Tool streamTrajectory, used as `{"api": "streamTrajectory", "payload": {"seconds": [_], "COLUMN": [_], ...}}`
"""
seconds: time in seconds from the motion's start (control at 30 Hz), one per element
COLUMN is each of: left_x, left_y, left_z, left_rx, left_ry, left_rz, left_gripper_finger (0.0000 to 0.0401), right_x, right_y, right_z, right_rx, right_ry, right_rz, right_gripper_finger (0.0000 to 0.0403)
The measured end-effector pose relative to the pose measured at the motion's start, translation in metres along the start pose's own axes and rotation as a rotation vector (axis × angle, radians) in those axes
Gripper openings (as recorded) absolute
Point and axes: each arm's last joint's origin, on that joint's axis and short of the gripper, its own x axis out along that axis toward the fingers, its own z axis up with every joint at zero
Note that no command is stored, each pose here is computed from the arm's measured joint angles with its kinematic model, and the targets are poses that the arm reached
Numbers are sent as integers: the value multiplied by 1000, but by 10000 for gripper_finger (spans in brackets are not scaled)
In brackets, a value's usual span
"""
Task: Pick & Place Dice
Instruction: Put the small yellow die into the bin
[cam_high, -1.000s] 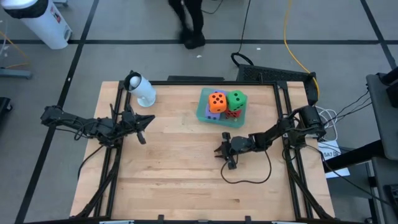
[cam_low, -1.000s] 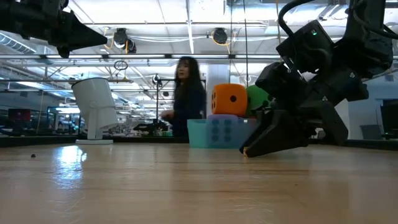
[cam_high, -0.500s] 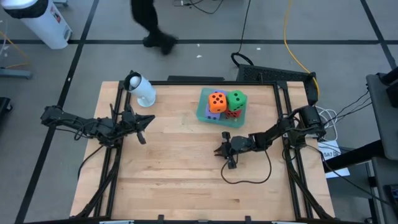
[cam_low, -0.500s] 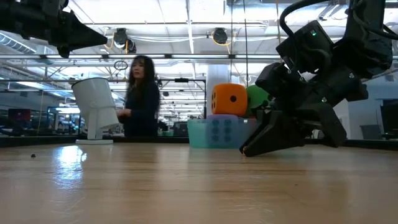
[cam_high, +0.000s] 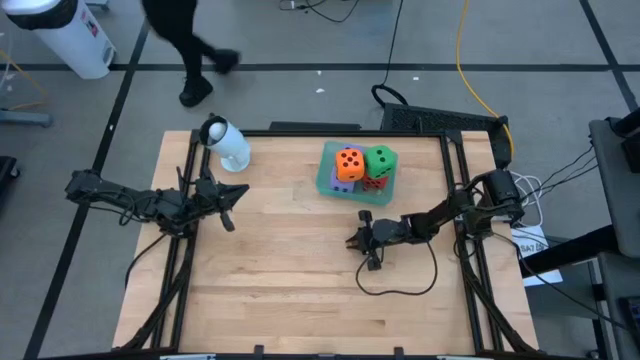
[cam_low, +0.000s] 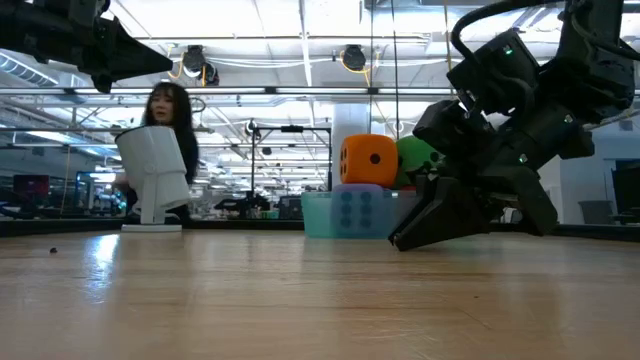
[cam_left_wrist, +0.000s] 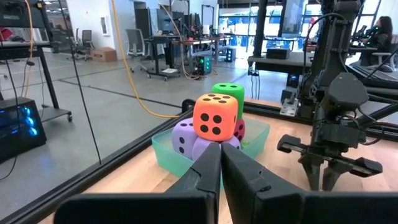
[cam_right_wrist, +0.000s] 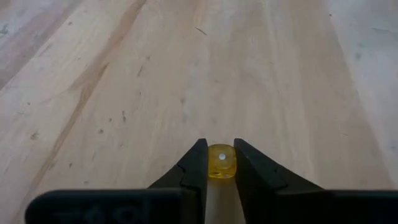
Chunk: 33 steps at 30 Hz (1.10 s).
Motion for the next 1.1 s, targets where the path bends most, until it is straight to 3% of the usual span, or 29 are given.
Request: {"api": "streamTrajectory", "payload": {"seconds": [0.17, 0.47, 0.6, 0.73, 0.93, 1.1], "left_x": [0, 0, 0, 0, 0, 0], "left_y": [0, 0, 0, 0, 0, 0], "left_z": [0, 0, 0, 0, 0, 0], "left_rx": [-4, -3, -10, -36, -24, -31], "left_ry": [0, 0, 0, 2, 2, -4], "left_rz": [0, 1, 1, -4, -5, -5], "left_gripper_finger": [26, 26, 26, 26, 26, 26], "right_x": [-19, -100, -123, -128, -147, -166], "right_y": [2, -31, -46, -46, -43, -35], "right_z": [28, 87, 83, 60, 49, 46], "right_rx": [-28, -88, -28, 14, 55, 47], "right_ry": [-133, -354, -300, -272, -383, -521], "right_rz": [-23, -261, -292, -277, -282, -64], "right_gripper_finger": [51, 53, 54, 54, 54, 54]}}
